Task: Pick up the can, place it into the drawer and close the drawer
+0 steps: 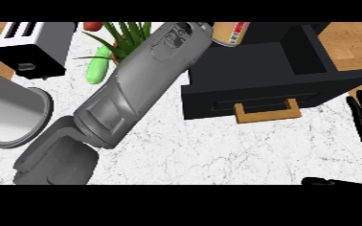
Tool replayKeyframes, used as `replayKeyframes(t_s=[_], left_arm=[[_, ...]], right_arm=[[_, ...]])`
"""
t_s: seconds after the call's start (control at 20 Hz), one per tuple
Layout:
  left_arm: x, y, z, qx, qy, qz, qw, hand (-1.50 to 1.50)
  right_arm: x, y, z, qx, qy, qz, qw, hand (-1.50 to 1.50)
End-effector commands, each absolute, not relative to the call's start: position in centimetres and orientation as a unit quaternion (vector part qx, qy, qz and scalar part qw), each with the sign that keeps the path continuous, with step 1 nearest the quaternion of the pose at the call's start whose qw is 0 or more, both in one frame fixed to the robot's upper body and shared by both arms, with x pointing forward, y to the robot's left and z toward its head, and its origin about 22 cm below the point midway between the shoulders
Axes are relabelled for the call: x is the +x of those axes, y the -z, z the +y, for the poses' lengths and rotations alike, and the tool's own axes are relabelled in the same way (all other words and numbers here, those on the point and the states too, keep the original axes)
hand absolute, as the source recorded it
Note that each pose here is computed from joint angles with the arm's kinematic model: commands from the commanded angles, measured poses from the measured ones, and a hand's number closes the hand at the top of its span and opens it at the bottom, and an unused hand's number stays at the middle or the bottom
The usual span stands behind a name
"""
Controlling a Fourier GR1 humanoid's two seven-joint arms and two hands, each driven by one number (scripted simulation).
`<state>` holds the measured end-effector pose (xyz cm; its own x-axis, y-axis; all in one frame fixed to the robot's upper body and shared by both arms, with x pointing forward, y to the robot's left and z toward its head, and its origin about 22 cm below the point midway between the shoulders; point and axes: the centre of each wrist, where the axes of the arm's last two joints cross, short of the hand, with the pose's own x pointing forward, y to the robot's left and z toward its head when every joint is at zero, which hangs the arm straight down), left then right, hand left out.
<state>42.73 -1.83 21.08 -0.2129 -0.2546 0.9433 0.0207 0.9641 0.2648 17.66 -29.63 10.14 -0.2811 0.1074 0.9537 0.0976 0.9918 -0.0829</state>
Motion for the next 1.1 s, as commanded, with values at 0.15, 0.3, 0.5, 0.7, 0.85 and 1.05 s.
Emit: replayKeyframes(t_s=[0.15,0.3,0.5,0.7,0.85,1.05], left_arm=[[42.7,-18.0,-1.2,0.117,0.123,-0.769,0.616,1.50],[42.8,-19.0,-1.5,0.114,0.130,-0.776,0.606,1.50],[43.0,-15.8,-0.1,0.133,0.120,-0.768,0.615,-1.50],[42.9,-16.6,-0.6,0.150,0.109,-0.771,0.609,-1.50],[43.0,-16.8,-0.6,0.160,0.095,-0.769,0.612,-1.50],[43.1,-17.0,-0.6,0.152,0.091,-0.774,0.608,-1.50]], right_arm=[[17.1,-10.8,-29.6,-0.050,-0.004,-0.801,0.597,-1.50],[17.7,-10.5,-28.7,-0.061,-0.007,-0.802,0.594,-1.50],[18.7,-10.8,-29.3,-0.056,-0.013,-0.805,0.591,-1.50],[18.7,-11.8,-28.7,-0.059,-0.019,-0.813,0.579,-1.50],[18.0,-10.8,-28.9,-0.051,-0.016,-0.806,0.590,-1.50],[18.9,-11.9,-28.7,-0.060,-0.017,-0.808,0.586,-1.50]])
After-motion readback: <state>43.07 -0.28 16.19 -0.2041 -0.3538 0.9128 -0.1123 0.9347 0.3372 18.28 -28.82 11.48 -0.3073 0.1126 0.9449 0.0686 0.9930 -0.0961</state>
